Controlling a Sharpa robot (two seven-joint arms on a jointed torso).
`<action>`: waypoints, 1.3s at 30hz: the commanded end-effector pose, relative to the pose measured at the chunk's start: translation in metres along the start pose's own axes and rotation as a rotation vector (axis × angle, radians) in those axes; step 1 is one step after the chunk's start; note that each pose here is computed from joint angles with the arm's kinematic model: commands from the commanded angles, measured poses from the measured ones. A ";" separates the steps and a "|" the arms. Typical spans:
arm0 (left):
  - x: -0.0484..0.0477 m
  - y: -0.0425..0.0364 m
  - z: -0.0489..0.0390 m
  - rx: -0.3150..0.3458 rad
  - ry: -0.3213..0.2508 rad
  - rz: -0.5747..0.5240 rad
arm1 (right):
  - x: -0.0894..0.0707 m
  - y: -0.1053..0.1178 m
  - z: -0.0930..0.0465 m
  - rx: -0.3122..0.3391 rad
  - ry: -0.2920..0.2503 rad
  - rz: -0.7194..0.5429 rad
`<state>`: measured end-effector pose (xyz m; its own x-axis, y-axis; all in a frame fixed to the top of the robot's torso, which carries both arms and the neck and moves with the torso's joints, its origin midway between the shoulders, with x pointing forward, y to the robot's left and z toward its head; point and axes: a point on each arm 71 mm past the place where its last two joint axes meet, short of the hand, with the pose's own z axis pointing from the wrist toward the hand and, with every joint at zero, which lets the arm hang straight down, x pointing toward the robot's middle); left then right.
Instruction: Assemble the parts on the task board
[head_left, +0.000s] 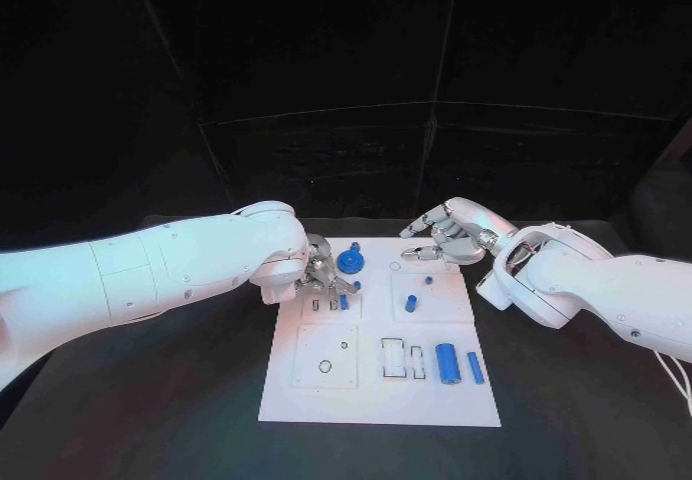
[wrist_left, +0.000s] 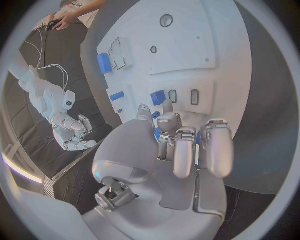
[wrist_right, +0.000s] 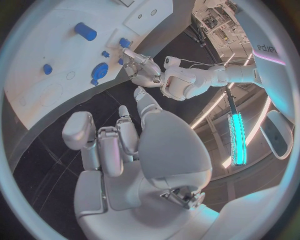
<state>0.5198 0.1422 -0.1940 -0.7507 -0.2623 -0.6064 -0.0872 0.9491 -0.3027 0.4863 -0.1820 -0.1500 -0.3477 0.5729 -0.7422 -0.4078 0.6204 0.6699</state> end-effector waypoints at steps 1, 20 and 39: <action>0.0000 -0.0011 0.0005 -0.015 0.011 0.027 | 0.000 0.001 0.001 -0.001 0.010 -0.006; 0.0039 -0.0081 0.0009 -0.022 0.020 0.081 | 0.001 0.002 0.002 0.002 0.005 -0.002; 0.0055 -0.0143 0.0020 -0.011 0.026 0.092 | 0.002 0.002 0.004 0.001 0.005 0.002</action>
<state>0.5181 0.1271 -0.1951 -0.7705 -0.1843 -0.6103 -0.0328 0.9675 -0.2508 0.4877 -0.1784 -0.1510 -0.3527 0.5696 -0.7424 -0.4030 0.6235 0.6699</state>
